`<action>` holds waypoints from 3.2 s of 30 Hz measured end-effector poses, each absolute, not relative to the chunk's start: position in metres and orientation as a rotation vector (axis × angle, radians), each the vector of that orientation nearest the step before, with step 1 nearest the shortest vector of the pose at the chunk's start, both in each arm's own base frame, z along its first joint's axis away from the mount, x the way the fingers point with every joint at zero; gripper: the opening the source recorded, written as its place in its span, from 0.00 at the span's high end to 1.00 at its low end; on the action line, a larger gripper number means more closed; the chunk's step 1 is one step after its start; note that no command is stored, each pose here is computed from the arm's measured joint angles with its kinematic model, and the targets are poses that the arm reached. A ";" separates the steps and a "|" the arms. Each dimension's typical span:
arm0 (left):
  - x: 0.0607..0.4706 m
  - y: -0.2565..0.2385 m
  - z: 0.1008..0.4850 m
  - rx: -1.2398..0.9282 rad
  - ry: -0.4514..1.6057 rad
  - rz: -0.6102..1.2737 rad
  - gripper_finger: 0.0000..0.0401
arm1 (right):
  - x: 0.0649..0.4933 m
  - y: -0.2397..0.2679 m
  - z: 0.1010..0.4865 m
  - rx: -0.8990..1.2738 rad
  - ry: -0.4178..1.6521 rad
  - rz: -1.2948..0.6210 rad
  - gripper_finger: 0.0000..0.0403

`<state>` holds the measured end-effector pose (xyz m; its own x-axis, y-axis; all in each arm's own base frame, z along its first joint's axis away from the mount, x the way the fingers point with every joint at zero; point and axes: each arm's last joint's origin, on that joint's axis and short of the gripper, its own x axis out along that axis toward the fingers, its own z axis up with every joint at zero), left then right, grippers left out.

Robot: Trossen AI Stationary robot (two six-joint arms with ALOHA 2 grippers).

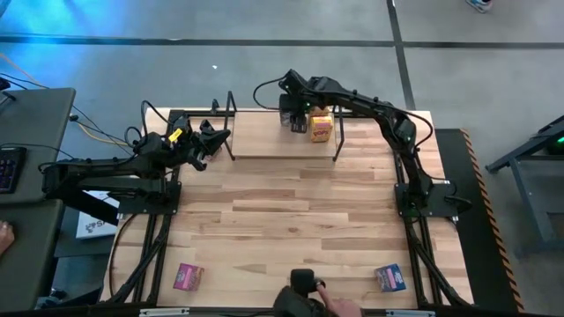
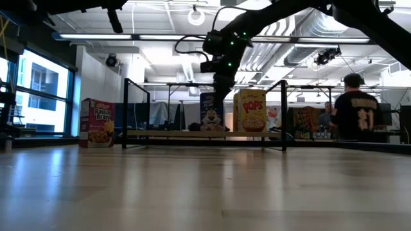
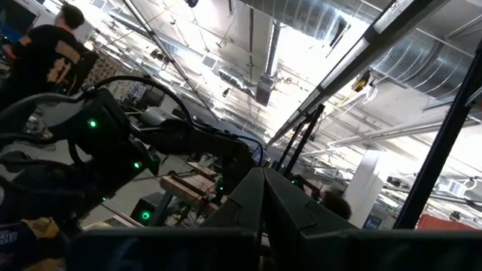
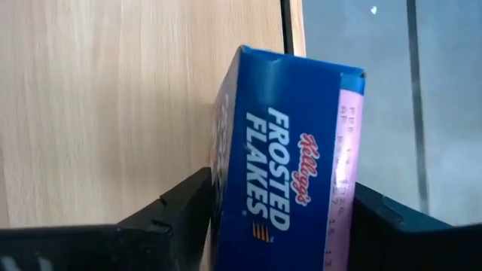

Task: Stack cereal on shelf
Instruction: Put the top right blue cereal box on the shelf, then put the blue cereal box on the shelf aligned with the other blue cereal box

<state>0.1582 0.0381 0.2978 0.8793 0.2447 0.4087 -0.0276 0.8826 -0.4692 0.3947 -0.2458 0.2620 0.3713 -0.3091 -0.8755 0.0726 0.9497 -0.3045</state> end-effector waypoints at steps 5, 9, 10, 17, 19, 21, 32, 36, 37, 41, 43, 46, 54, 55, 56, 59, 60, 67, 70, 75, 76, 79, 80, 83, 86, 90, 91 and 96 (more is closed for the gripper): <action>0.158 0.038 0.298 -0.481 -0.480 0.145 1.00 | 0.391 -0.255 0.263 -0.196 1.124 -0.223 0.54; 0.158 0.038 0.298 -0.490 -0.481 0.143 1.00 | 0.388 -0.258 0.263 -0.177 1.109 -0.197 0.57; 0.158 0.038 0.298 -0.490 -0.481 0.143 1.00 | 0.388 -0.259 0.263 -0.172 1.105 -0.192 0.57; 0.158 0.038 0.298 -0.497 -0.481 0.141 1.00 | 0.387 -0.258 0.264 -0.157 1.064 -0.109 0.57; 0.158 0.038 0.298 -0.497 -0.481 0.141 1.00 | 0.388 -0.258 0.264 -0.179 1.058 -0.082 0.57; 0.158 0.038 0.298 -0.498 -0.481 0.141 1.00 | 0.388 -0.258 0.265 -0.186 1.050 -0.081 0.57; 0.158 0.038 0.298 -0.498 -0.482 0.141 1.00 | 0.387 -0.261 0.265 -0.172 1.048 -0.096 0.57; 0.158 0.038 0.298 -0.498 -0.482 0.141 1.00 | 0.387 -0.261 0.265 -0.159 1.046 -0.103 0.54; 0.158 0.038 0.298 -0.498 -0.482 0.141 1.00 | 0.387 -0.261 0.265 -0.158 1.046 -0.102 0.53; 0.158 0.038 0.298 -0.498 -0.482 0.141 1.00 | 0.387 -0.261 0.265 -0.149 1.045 -0.108 0.47; 0.158 0.038 0.298 -0.498 -0.482 0.141 1.00 | 0.387 -0.261 0.265 -0.134 1.043 -0.118 0.45; 0.158 0.038 0.298 -0.498 -0.482 0.141 1.00 | 0.387 -0.261 0.265 -0.110 1.041 -0.130 0.42; 0.158 0.038 0.298 -0.498 -0.482 0.141 1.00 | 0.387 -0.260 0.269 -0.096 1.029 -0.121 0.39; 0.158 0.038 0.298 -0.498 -0.482 0.141 1.00 | 0.387 -0.261 0.273 -0.106 1.021 -0.127 0.39; 0.158 0.038 0.298 -0.498 -0.481 0.141 1.00 | 0.386 -0.262 0.278 -0.115 1.014 -0.129 0.39; 0.158 0.038 0.298 -0.498 -0.482 0.141 1.00 | 0.383 -0.265 0.293 -0.127 0.996 -0.141 0.39; 0.158 0.038 0.298 -0.497 -0.481 0.141 1.00 | 0.381 -0.267 0.298 -0.125 0.993 -0.145 0.39; 0.158 0.038 0.298 -0.496 -0.481 0.142 1.00 | 0.365 -0.265 0.340 -0.022 0.935 -0.086 0.39; 0.158 0.038 0.298 -0.495 -0.481 0.142 1.00 | 0.360 -0.257 0.359 0.080 0.852 -0.019 0.39; 0.158 0.038 0.298 -0.494 -0.480 0.142 1.00 | 0.352 -0.222 0.383 0.238 0.752 0.118 0.40; 0.158 0.038 0.297 -0.492 -0.477 0.143 1.00 | 0.352 -0.212 0.386 0.246 0.758 0.134 0.40; 0.159 0.038 0.296 -0.463 -0.457 0.155 1.00 | 0.356 -0.175 0.392 0.253 0.786 0.192 0.40; 0.159 0.038 0.295 -0.455 -0.451 0.156 1.00 | 0.356 -0.161 0.395 0.248 0.796 0.209 0.40; 0.159 0.038 0.295 -0.442 -0.444 0.136 1.00 | 0.352 -0.116 0.399 0.236 0.853 0.246 0.40; 0.160 0.036 0.295 -0.433 -0.427 0.084 1.00 | 0.342 -0.075 0.388 0.243 0.927 0.246 0.40; 0.160 0.034 0.295 -0.426 -0.395 0.003 1.00 | 0.317 -0.031 0.359 0.331 0.950 0.172 0.40; 0.160 0.033 0.294 -0.418 -0.386 -0.004 1.00 | 0.310 -0.022 0.351 0.370 0.935 0.143 0.40; 0.161 0.034 0.291 -0.377 -0.362 0.023 1.00 | 0.280 0.009 0.327 0.554 0.749 -0.009 0.40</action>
<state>0.1613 0.0340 0.2915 0.9357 0.0891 0.3412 0.0443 0.9302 -0.3643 0.2803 0.0092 0.3271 0.7394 0.1847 -0.6474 0.2007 0.8574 0.4738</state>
